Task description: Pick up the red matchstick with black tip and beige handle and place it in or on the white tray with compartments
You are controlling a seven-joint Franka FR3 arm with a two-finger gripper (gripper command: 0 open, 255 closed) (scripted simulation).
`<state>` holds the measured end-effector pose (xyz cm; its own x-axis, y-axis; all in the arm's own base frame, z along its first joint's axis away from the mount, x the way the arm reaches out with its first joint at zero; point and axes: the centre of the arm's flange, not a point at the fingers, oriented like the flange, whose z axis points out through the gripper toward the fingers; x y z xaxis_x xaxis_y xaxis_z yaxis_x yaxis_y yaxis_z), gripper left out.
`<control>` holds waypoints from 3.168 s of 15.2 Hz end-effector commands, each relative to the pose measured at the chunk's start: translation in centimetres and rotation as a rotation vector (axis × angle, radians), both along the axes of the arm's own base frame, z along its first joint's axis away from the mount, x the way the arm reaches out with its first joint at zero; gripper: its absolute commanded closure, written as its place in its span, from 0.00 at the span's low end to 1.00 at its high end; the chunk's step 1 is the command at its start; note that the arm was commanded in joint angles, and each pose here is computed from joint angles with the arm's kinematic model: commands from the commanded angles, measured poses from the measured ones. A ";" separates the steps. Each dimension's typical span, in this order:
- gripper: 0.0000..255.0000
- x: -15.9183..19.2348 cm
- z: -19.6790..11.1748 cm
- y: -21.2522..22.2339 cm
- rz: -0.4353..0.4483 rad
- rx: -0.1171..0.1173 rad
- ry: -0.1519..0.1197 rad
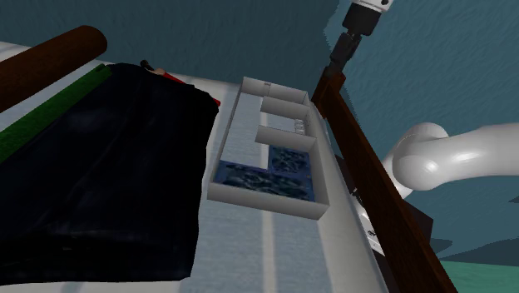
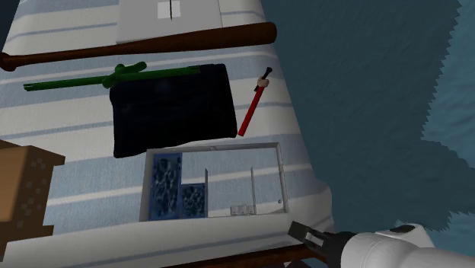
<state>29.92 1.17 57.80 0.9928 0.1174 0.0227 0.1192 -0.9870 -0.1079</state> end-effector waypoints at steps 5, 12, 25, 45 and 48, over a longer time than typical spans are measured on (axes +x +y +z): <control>0.00 3.4 -0.3 4.3 0.009 -0.023 -0.008; 0.00 9.3 -1.1 11.8 0.026 -0.062 -0.021; 0.00 19.9 -3.1 25.9 0.057 -0.135 -0.046; 0.00 26.1 -8.6 33.8 0.074 -0.177 -0.060; 0.00 26.1 -8.6 33.8 0.074 -0.177 -0.060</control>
